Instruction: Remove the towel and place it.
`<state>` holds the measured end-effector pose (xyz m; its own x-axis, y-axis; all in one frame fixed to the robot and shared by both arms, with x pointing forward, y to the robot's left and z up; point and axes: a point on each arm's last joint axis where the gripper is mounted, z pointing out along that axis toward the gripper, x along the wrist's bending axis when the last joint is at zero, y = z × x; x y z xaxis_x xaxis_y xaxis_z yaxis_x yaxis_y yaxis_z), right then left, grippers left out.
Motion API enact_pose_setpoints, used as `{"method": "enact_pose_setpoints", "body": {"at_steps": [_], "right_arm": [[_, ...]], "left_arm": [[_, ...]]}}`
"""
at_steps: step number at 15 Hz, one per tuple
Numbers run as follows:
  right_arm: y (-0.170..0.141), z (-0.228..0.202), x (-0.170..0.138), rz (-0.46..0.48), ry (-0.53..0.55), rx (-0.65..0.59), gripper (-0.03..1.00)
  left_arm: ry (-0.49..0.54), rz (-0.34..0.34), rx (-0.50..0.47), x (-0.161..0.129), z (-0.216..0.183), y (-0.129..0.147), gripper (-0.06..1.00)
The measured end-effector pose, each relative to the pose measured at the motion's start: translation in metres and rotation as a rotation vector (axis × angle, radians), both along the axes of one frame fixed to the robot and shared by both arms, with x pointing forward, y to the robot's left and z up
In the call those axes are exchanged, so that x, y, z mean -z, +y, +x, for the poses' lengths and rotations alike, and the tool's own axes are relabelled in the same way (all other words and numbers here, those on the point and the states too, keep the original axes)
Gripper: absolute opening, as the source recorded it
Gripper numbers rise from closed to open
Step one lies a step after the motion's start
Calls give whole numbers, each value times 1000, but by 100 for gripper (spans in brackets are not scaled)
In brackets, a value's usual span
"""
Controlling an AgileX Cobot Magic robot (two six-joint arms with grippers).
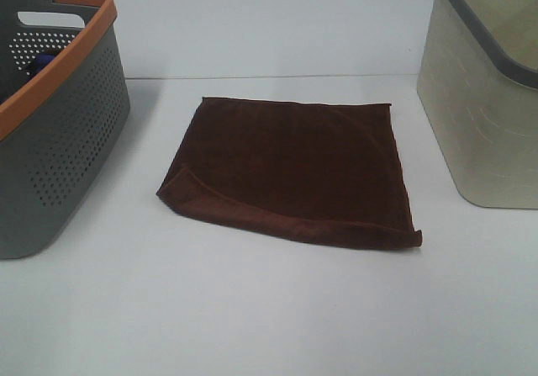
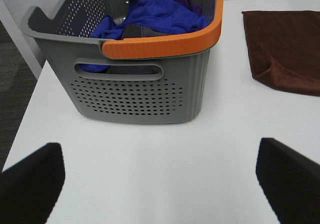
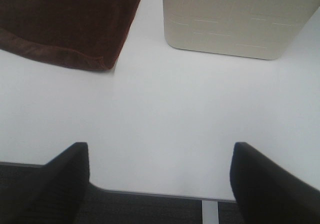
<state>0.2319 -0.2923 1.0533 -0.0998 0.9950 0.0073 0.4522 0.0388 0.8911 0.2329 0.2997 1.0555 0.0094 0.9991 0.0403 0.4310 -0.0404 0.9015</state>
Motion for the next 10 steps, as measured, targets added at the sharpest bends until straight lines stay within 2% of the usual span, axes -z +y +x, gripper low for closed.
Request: {"method": "enact_pose_setpoints", "body": {"at_steps": [10], "right_arm": [[0,0,-1,2,-11,1,77]], "left_arm": [[0,0,0,0,0,0,99]]}}
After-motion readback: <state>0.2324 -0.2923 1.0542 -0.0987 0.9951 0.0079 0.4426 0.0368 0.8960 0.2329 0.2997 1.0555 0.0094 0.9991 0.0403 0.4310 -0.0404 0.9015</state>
